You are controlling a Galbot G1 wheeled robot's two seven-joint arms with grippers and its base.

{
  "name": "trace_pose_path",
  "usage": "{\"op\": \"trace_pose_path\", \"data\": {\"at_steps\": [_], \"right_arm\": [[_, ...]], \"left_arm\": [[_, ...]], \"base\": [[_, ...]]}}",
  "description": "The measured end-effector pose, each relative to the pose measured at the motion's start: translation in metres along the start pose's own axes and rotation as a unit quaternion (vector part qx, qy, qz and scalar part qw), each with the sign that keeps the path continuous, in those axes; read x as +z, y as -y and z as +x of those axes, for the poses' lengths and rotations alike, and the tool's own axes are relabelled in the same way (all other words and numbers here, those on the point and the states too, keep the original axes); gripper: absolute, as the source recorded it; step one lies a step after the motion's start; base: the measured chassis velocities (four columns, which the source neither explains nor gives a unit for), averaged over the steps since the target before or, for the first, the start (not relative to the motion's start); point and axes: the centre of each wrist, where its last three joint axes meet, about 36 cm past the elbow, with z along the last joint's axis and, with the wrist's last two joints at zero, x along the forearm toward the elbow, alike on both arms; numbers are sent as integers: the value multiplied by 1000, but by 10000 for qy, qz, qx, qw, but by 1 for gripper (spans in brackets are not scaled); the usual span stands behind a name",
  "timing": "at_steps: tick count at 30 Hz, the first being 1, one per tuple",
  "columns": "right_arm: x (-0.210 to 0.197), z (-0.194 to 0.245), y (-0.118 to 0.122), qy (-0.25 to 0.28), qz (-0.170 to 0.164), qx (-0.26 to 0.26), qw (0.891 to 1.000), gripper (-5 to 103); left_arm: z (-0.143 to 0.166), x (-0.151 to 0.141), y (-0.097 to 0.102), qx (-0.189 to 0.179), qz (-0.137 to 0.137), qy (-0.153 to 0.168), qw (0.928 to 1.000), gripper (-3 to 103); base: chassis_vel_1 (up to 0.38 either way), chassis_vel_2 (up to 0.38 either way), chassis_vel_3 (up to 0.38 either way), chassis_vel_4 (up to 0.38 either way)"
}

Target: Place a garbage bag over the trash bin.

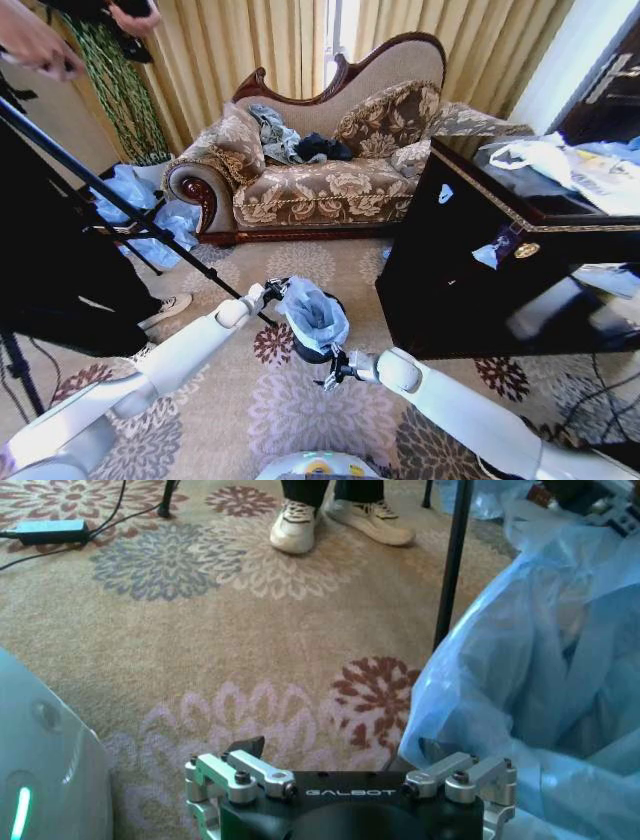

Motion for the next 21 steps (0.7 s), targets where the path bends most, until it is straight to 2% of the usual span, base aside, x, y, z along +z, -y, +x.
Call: {"op": "trace_pose_path", "data": {"at_steps": [4,6,9,15,21], "right_arm": [[1,-7,-9,17,13,-26,10000,100],[1,-8,-10,17,6,-30,10000,100],[3,-13,-22,29,-35,-88,10000,100],[3,-21,-30,48,-64,-86,9999,100],[4,-32,-35,52,-120,-50,9999,100]], "left_arm": [[-5,5,5,-79,676,-65,9977,0],[-5,6,6,-77,733,-79,9972,0],[-2,13,17,-1,997,-140,9949,0],[1,21,24,20,1114,-174,9936,0],[14,29,13,-124,1165,-210,9929,0]], "base": [[0,0,0,0],[0,0,0,0],[0,0,0,0],[0,0,0,0],[0,0,0,0]]}}
